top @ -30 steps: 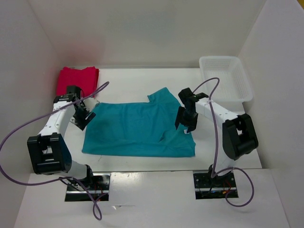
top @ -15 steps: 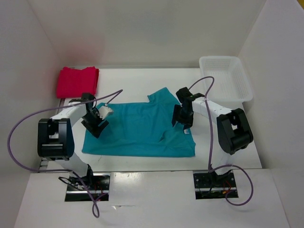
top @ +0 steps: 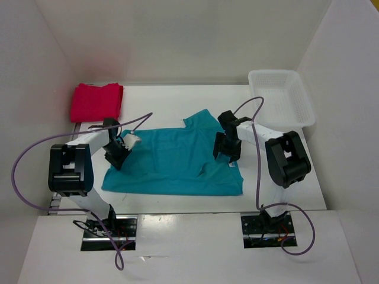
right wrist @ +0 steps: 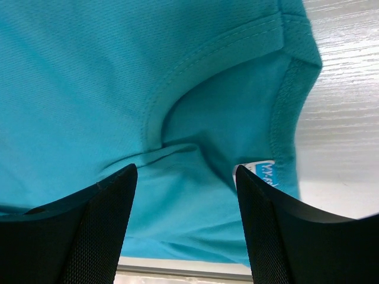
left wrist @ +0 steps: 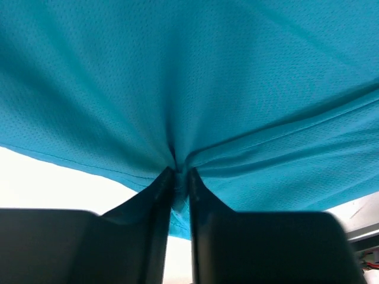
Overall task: Fold and stack the t-shirts
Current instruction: Fold the flattened tshirt in 1/3 of the way
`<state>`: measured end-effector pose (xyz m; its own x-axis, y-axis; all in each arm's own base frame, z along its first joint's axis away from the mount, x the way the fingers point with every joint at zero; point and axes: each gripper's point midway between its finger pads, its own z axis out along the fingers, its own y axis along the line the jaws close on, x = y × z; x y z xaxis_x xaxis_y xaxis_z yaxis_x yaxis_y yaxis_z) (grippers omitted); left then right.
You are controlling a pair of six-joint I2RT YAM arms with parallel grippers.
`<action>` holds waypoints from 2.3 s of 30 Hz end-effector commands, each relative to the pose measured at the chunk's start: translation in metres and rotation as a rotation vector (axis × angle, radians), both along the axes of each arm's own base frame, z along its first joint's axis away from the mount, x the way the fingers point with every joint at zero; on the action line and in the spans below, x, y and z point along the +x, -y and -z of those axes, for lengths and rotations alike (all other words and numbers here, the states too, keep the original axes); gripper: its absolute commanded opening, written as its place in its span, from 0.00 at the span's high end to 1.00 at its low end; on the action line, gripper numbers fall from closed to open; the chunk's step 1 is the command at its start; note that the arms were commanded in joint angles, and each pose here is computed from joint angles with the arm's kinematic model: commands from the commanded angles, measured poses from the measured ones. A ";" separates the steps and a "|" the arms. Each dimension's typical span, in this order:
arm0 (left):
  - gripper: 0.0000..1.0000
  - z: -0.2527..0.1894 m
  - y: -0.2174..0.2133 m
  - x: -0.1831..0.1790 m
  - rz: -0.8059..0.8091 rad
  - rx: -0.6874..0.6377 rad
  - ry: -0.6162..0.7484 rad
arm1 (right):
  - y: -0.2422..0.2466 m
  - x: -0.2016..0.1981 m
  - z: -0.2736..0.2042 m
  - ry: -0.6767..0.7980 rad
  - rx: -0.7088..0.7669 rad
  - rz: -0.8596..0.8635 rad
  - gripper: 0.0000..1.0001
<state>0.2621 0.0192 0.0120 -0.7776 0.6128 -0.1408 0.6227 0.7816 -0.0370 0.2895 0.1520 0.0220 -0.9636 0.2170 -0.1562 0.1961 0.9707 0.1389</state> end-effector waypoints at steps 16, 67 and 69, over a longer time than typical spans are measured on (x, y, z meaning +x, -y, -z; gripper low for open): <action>0.42 -0.034 -0.001 -0.001 -0.102 0.015 0.083 | -0.004 0.012 -0.002 0.053 -0.004 -0.023 0.51; 0.36 -0.031 -0.033 -0.005 -0.297 0.208 0.081 | -0.006 0.046 -0.058 0.243 0.002 -0.057 0.32; 0.31 -0.053 -0.037 0.007 -0.314 0.203 0.141 | -0.015 0.067 -0.093 0.328 0.031 -0.063 0.29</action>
